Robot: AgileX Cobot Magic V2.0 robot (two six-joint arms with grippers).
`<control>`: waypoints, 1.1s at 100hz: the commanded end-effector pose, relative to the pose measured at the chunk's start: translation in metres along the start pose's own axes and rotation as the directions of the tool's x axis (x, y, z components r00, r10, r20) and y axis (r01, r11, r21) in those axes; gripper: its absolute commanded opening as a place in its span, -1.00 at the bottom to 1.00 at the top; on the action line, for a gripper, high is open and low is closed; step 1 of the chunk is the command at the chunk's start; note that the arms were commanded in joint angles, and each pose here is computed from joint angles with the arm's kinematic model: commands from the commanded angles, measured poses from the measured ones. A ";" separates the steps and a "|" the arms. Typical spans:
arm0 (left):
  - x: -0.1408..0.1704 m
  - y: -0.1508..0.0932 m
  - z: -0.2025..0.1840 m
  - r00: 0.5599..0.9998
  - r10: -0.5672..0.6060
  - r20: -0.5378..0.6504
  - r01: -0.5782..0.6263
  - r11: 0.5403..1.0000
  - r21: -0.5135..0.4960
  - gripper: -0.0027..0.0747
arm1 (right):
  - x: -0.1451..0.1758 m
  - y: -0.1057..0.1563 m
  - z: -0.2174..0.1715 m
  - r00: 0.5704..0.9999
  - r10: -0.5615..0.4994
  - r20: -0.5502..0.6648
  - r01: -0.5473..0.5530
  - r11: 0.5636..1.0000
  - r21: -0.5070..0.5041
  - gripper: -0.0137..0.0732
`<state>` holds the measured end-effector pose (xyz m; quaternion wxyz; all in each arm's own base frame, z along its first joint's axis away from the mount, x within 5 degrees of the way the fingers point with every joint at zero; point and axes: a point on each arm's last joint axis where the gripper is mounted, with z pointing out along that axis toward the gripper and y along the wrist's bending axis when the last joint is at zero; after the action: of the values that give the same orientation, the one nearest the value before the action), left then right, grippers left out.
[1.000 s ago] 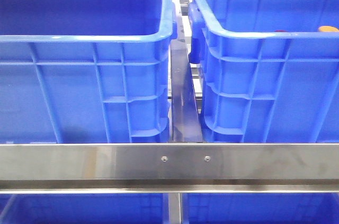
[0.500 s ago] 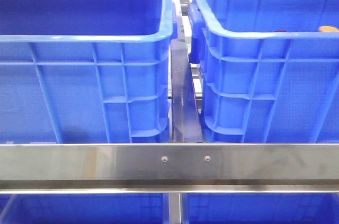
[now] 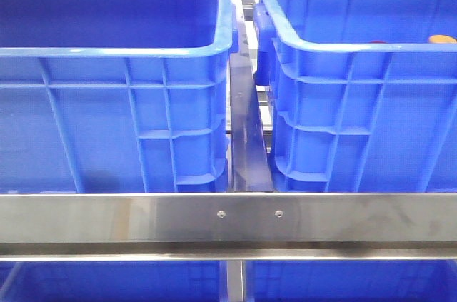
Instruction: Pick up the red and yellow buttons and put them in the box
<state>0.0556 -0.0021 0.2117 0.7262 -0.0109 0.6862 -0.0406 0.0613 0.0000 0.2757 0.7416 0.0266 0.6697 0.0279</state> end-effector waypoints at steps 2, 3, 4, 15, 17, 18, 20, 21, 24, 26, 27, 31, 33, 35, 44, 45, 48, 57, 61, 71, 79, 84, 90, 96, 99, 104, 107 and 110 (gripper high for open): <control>0.007 0.000 -0.001 0.998 -0.013 0.064 0.013 1.000 0.009 -0.98 | -0.006 0.000 -0.005 0.992 -0.003 0.125 0.003 1.000 -0.003 -0.84; 0.007 0.000 -0.001 0.998 -0.013 0.064 0.013 1.000 0.009 -0.98 | -0.004 0.000 -0.005 0.992 -0.003 0.122 0.003 1.000 -0.003 -0.84; 0.007 0.000 -0.001 0.998 -0.013 0.064 0.013 1.000 0.009 -0.98 | -0.003 0.000 -0.006 0.992 -0.002 0.128 0.002 1.000 -0.003 -0.84; 0.007 0.000 -0.001 0.998 -0.013 0.064 0.013 1.000 0.009 -0.98 | 0.011 -0.002 -0.011 0.989 0.014 0.147 -0.013 1.000 -0.006 -0.84; 0.007 0.000 -0.001 0.998 -0.013 0.064 0.013 1.000 0.009 -0.98 | 0.014 -0.002 -0.012 0.988 0.017 0.151 -0.016 1.000 -0.006 -0.84; 0.007 0.000 -0.001 0.998 -0.013 0.064 0.013 1.000 0.009 -0.98 | 0.015 -0.002 -0.012 0.988 0.020 0.156 -0.020 1.000 -0.007 -0.84; 0.007 0.000 -0.001 0.998 -0.013 0.064 0.013 1.000 0.009 -0.98 | 0.017 -0.002 -0.013 0.987 0.024 0.160 -0.023 1.000 -0.008 -0.84; 0.007 0.000 -0.001 0.998 -0.013 0.064 0.013 1.000 0.009 -0.98 | 0.018 -0.002 -0.014 0.986 0.026 0.165 -0.025 1.000 -0.008 -0.84; 0.007 0.000 -0.001 0.998 -0.013 0.064 0.013 1.000 0.009 -0.98 | 0.022 -0.003 -0.015 0.985 0.029 0.169 -0.028 1.000 -0.009 -0.84; 0.007 0.000 -0.001 0.998 -0.013 0.064 0.013 1.000 0.009 -0.98 | 0.025 -0.003 -0.016 0.984 0.031 0.177 -0.030 1.000 -0.010 -0.84; 0.007 0.000 -0.001 0.998 -0.013 0.064 0.013 1.000 0.009 -0.98 | 0.027 -0.003 -0.016 0.984 0.033 0.175 -0.032 0.999 -0.010 -0.84; 0.007 0.000 -0.001 0.998 -0.013 0.064 0.013 1.000 0.009 -0.98 | 0.031 -0.003 -0.017 0.983 0.034 0.179 -0.033 0.999 -0.010 -0.84; 0.007 0.000 -0.001 0.998 -0.013 0.064 0.013 1.000 0.009 -0.98 | 0.032 -0.003 -0.017 0.982 0.036 0.185 -0.034 0.999 -0.011 -0.84; 0.007 0.000 -0.001 0.998 -0.013 0.064 0.013 1.000 0.009 -0.98 | 0.035 -0.004 -0.017 0.982 0.036 0.183 -0.034 0.999 -0.010 -0.84; 0.007 0.000 -0.001 0.998 -0.013 0.064 0.013 1.000 0.009 -0.98 | 0.045 -0.005 -0.016 0.982 0.036 0.186 -0.035 0.999 -0.008 -0.84; 0.007 0.000 -0.001 0.998 -0.013 0.064 0.013 1.000 0.009 -0.98 | 0.047 -0.005 -0.016 0.982 0.037 0.184 -0.036 0.999 -0.008 -0.84; 0.007 0.000 -0.001 0.998 -0.013 0.064 0.013 1.000 0.009 -0.98 | 0.047 -0.005 -0.016 0.983 0.038 0.180 -0.037 0.999 -0.008 -0.84; 0.007 0.000 -0.001 0.998 -0.013 0.064 0.013 1.000 0.009 -0.98 | 0.046 -0.005 -0.016 0.981 0.038 0.192 -0.037 0.999 -0.009 -0.84; 0.007 0.000 -0.001 0.998 -0.013 0.064 0.013 1.000 0.009 -0.98 | 0.045 -0.005 -0.016 0.980 0.038 0.197 -0.037 0.999 -0.009 -0.84; 0.007 0.000 -0.001 0.998 -0.013 0.064 0.013 1.000 0.009 -0.98 | 0.045 -0.005 -0.016 0.980 0.038 0.195 -0.037 0.999 -0.009 -0.84; 0.007 0.000 -0.001 0.998 -0.013 0.064 0.013 1.000 0.009 -0.98 | 0.045 -0.005 -0.016 0.980 0.038 0.195 -0.037 0.999 -0.009 -0.84; 0.007 0.000 -0.001 0.998 -0.013 0.064 0.013 1.000 0.009 -0.98 | 0.045 -0.005 -0.016 0.980 0.038 0.195 -0.037 0.999 -0.009 -0.84; 0.007 0.000 -0.001 0.998 -0.013 0.064 0.013 1.000 0.009 -0.98 | 0.045 -0.005 -0.016 0.980 0.038 0.195 -0.037 0.999 -0.009 -0.84; 0.007 0.000 -0.001 0.998 -0.013 0.064 0.013 1.000 0.009 -0.98 | 0.045 -0.005 -0.016 0.980 0.038 0.195 -0.037 0.999 -0.009 -0.84; 0.007 0.000 -0.001 0.998 -0.013 0.064 0.013 1.000 0.009 -0.98 | 0.045 -0.005 -0.016 0.980 0.038 0.195 -0.037 0.999 -0.009 -0.84; 0.007 0.000 -0.001 0.998 -0.013 0.064 0.013 1.000 0.009 -0.98 | 0.045 -0.005 -0.016 0.980 0.038 0.195 -0.037 0.999 -0.009 -0.84; 0.007 0.000 -0.001 0.998 -0.013 0.064 0.013 1.000 0.009 -0.98 | 0.045 -0.005 -0.016 0.980 0.038 0.195 -0.037 0.999 -0.009 -0.84; 0.007 0.000 -0.001 0.998 -0.013 0.064 0.013 1.000 0.009 -0.98 | 0.045 -0.005 -0.016 0.980 0.038 0.195 -0.037 0.999 -0.009 -0.84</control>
<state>0.0556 -0.0021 0.2117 0.7262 -0.0109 0.6862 -0.0406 0.0555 -0.0010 0.2133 0.7624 0.0457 0.6440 0.0436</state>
